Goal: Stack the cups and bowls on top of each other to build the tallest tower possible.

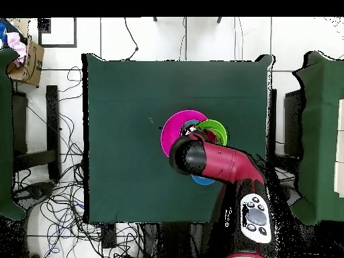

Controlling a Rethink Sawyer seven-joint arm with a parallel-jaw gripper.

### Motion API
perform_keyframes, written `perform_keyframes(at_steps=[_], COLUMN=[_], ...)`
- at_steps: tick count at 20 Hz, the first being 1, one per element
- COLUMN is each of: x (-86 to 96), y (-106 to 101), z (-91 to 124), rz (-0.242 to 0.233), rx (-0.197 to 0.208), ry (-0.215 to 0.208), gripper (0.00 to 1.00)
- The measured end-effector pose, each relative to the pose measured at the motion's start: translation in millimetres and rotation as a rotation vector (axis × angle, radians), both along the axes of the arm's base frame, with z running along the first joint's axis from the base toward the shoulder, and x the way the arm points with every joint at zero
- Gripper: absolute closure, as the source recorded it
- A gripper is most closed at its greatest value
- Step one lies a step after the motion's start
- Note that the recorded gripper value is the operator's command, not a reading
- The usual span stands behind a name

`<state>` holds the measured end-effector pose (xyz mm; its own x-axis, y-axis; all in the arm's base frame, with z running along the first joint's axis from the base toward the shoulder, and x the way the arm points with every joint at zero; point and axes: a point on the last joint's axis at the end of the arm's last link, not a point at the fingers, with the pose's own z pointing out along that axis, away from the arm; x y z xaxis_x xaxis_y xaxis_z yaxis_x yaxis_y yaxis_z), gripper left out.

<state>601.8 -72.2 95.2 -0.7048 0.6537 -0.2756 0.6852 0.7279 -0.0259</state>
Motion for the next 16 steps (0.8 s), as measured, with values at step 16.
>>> perform_keyframes(at_steps=[16], x=[-3.4], y=[-10.5], z=[55.7], rz=[-0.043], rx=[0.001], ry=[-0.049], gripper=[0.00])
